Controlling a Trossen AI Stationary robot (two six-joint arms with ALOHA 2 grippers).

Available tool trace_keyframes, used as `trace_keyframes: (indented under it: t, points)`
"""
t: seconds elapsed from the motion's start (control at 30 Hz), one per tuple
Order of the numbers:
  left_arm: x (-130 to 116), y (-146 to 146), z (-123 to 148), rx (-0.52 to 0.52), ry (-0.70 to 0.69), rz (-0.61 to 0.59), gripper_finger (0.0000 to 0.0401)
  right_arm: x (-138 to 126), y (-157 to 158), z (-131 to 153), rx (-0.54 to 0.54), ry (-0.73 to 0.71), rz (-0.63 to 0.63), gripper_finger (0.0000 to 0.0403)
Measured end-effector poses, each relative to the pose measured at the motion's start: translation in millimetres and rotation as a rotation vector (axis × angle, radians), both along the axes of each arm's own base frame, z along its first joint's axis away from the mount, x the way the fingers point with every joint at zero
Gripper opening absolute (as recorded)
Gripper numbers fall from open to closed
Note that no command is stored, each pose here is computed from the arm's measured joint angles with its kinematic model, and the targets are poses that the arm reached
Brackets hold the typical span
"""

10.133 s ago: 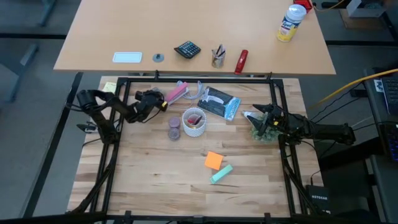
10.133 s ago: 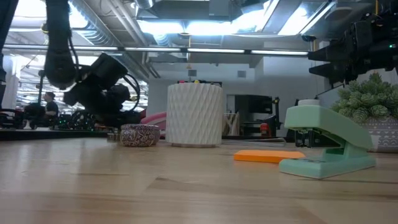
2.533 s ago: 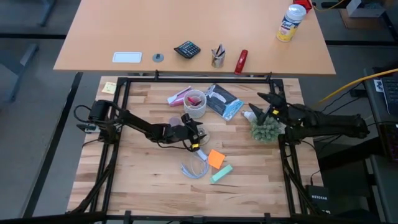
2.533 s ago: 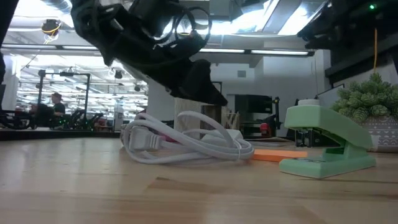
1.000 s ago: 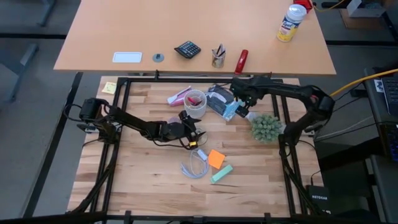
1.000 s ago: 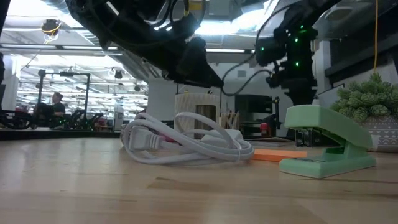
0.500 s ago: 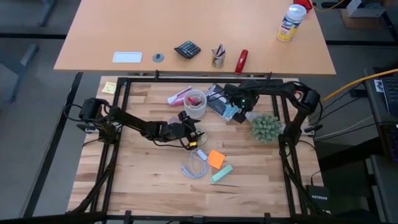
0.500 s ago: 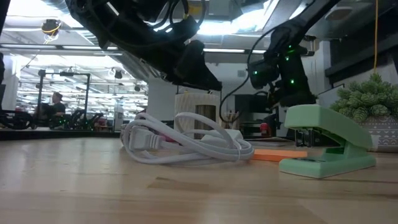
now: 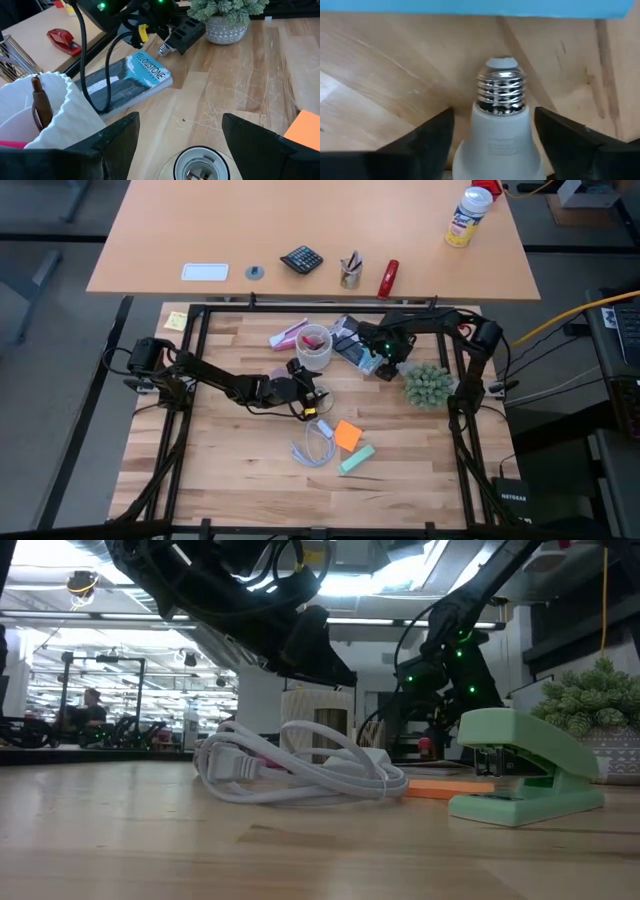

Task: Screw lightbulb
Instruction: Insert the lightbulb into the lamp

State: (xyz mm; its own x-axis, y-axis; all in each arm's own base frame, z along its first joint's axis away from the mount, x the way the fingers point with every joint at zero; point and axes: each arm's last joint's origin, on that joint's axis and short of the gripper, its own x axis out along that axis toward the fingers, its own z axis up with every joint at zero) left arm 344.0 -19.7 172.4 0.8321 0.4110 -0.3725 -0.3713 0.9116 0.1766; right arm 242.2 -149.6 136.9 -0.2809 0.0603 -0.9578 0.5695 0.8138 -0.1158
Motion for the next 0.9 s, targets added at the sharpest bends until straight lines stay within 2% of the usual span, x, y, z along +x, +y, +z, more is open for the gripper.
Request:
trace_keyframes:
  t: [0.23, 0.43, 0.53, 0.63, 0.73, 0.9]
  points:
    - [-0.1, -0.1, -0.4, -0.007, 0.0, 0.003, 0.0274, 0.1, 0.1, -1.0, -0.003, -0.003, 0.002, 0.0164]
    - [-0.1, -0.1, -0.4, -0.008, 0.0, 0.004, 0.0274, 0.5, 0.6, -0.9, 0.002, -0.005, 0.029, 0.0161]
    - [-0.1, 0.0, -0.4, -0.01, -0.002, 0.005, 0.0274, 2.6, 4.5, -0.8, -0.005, 0.002, 0.048, 0.0174]
    - [-0.1, 0.0, -0.4, -0.01, -0.001, 0.005, 0.0274, 6.7, 12.0, -0.5, -0.034, 0.025, 0.112, 0.0181]
    - [-0.1, -0.1, -0.4, -0.011, -0.002, 0.005, 0.0274, 11.0, 20.7, 0.4, -0.064, 0.045, 0.179, 0.0169]
    - [-0.1, 0.0, -0.4, -0.011, -0.002, 0.006, 0.0274, 14.5, 35.9, 1.6, -0.05, 0.08, 0.256, 0.0163]
